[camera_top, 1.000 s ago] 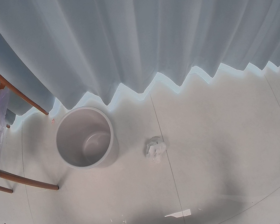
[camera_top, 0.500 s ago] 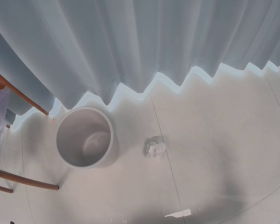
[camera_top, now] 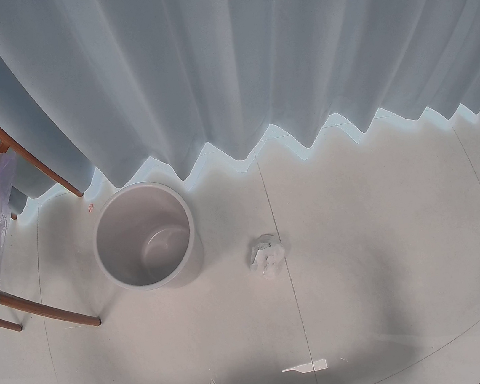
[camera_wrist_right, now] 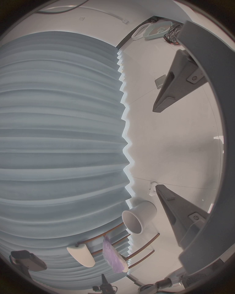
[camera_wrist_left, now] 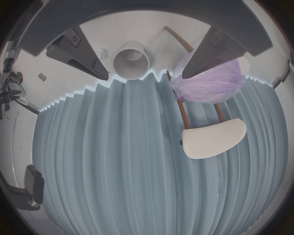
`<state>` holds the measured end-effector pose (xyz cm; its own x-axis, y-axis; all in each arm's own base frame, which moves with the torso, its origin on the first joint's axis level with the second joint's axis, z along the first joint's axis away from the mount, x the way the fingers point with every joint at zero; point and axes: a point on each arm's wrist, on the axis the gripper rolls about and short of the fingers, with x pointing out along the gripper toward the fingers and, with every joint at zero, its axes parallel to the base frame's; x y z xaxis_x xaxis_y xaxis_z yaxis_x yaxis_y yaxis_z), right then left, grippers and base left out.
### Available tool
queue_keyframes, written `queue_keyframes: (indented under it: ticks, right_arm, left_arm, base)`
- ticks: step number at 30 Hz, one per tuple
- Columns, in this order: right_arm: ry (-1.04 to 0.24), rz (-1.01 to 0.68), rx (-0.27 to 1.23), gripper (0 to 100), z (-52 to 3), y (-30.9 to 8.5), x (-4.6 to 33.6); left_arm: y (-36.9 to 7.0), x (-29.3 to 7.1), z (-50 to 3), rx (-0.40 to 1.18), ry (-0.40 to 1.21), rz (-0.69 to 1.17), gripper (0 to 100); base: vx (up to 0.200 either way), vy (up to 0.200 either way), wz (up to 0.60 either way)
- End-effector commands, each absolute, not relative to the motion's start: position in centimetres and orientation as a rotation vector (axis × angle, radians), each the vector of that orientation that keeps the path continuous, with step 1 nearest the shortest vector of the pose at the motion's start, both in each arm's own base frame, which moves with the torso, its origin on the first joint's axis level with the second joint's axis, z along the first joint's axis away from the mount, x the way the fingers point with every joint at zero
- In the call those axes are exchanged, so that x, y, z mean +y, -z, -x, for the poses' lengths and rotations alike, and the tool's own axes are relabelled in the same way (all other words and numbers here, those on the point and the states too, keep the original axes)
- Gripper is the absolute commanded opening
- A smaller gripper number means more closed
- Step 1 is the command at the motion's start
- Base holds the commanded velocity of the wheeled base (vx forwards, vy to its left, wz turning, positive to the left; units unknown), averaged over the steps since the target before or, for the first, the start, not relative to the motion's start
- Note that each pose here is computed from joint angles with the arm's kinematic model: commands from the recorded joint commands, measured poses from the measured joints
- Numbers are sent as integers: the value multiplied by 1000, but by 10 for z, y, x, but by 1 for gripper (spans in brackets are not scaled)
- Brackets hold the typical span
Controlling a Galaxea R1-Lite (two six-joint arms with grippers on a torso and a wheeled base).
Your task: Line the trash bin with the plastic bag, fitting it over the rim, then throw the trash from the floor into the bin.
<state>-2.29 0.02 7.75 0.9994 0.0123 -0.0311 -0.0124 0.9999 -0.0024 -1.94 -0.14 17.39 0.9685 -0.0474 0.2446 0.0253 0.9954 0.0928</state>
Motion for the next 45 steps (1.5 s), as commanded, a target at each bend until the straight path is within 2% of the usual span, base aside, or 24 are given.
queue_keyframes:
  ticks: [1,5,9,18,26,29,34,45]
  right_arm:
    - [-14,3,20,100,24,-76,0]
    - [-14,3,20,100,24,-76,0]
    - [-12,3,20,100,24,-76,0]
    - [-14,3,20,100,24,-76,0]
    - [-14,3,20,100,24,-76,0]
    - [-14,3,20,100,24,-76,0]
    - [-14,3,20,100,24,-76,0]
    - [-12,3,20,100,24,-76,0]
  left_arm:
    - [-217,-1,-22,-123,34,-122,100]
    - [-220,0,-44,-37,13,-197,100]
    - [-222,7,-67,64,-133,-324,100]
    - [-234,14,-93,145,-213,-481,100]
    - [-226,34,-140,355,-277,-677,100]
    - [-224,40,-163,370,-286,-699,100]
    - [-221,47,-201,308,-304,-722,100]
    - [-204,54,-226,376,-276,-757,100]
  base:
    - [0,0,0]
    - [0,0,0]
    - [0,0,0]
    - [0,0,0]
    - [0,0,0]
    - [0,0,0]
    - [0,0,0]
    - [0,0,0]
